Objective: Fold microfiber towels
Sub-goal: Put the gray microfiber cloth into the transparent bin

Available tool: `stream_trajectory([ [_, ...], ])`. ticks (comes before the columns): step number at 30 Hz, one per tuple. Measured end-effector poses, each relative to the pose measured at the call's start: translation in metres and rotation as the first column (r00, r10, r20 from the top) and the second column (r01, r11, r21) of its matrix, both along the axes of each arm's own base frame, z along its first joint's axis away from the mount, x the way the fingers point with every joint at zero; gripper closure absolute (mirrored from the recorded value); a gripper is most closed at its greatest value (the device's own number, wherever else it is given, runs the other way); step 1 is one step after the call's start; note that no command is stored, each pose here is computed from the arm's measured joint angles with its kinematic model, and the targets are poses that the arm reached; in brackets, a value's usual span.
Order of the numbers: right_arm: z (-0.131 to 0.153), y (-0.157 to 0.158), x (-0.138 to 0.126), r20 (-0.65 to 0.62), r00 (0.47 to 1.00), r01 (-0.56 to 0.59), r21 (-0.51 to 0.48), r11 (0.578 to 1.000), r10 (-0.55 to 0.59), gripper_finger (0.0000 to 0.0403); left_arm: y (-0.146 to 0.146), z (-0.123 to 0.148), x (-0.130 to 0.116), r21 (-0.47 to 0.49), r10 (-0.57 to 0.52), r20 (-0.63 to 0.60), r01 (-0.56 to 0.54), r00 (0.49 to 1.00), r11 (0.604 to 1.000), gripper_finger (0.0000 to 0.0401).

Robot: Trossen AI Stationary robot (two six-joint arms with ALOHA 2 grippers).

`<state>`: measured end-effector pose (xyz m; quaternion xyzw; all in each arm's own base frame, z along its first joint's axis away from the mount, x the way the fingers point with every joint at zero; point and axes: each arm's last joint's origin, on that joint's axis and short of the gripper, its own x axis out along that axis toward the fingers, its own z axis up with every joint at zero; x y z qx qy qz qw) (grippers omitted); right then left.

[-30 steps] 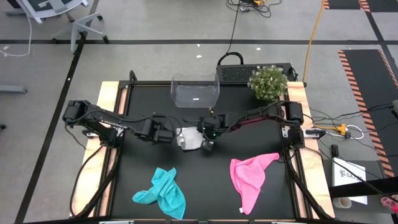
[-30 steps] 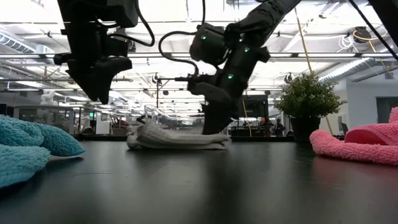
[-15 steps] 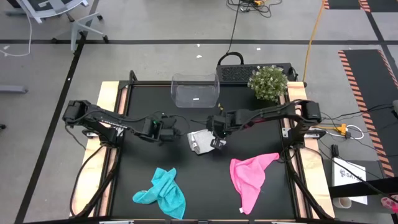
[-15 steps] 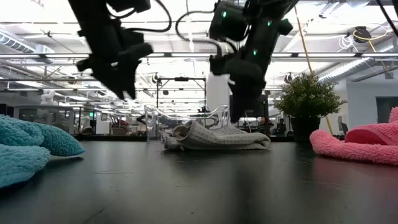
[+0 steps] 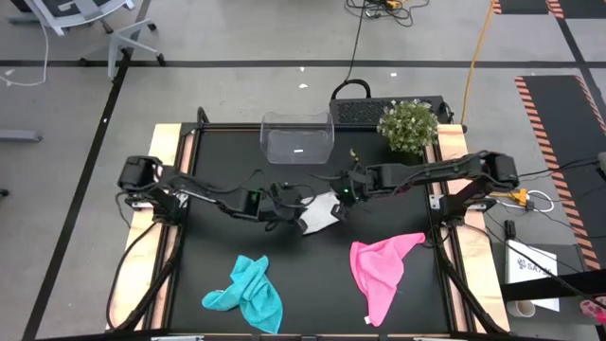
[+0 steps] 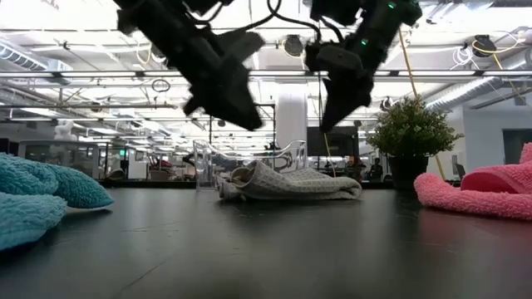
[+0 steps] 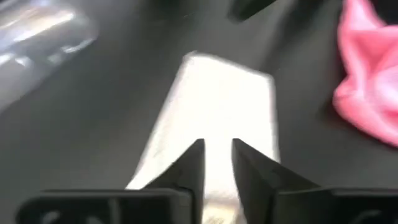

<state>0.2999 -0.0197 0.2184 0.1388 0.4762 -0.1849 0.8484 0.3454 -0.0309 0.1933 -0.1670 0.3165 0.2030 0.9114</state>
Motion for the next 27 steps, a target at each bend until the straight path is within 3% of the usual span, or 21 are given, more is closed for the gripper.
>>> stream_trajectory([
  [3, -0.010, 0.003, -0.008, 0.017, 0.999, 0.037, 0.034, 0.999, -0.037, 0.0403, -0.001, -0.009, 0.008, -0.018, -0.041, 0.014, 0.041, 0.999, 0.999, 0.0383],
  [5, -0.019, 0.005, -0.012, 0.021, 0.999, 0.041, 0.061, 0.997, -0.043, 0.0403, 0.000, -0.018, 0.010, -0.038, -0.054, -0.012, 0.053, 0.998, 0.998, 0.0394],
  [14, -0.027, 0.007, -0.008, 0.125, 0.992, 0.019, 0.060, 0.998, -0.027, 0.0403, 0.004, -0.058, 0.009, -0.074, -0.020, -0.192, 0.006, 0.981, 0.997, 0.0398],
  [21, -0.026, -0.006, -0.008, 0.121, 0.993, 0.015, -0.010, 1.000, -0.013, 0.0403, 0.011, -0.060, 0.007, -0.082, 0.012, -0.216, -0.031, 0.976, 0.996, 0.0383],
  [27, -0.032, -0.016, -0.006, 0.102, 0.994, 0.026, -0.024, 0.999, -0.023, 0.0403, 0.015, -0.060, 0.008, -0.082, 0.018, -0.219, -0.037, 0.976, 0.996, 0.0398],
])
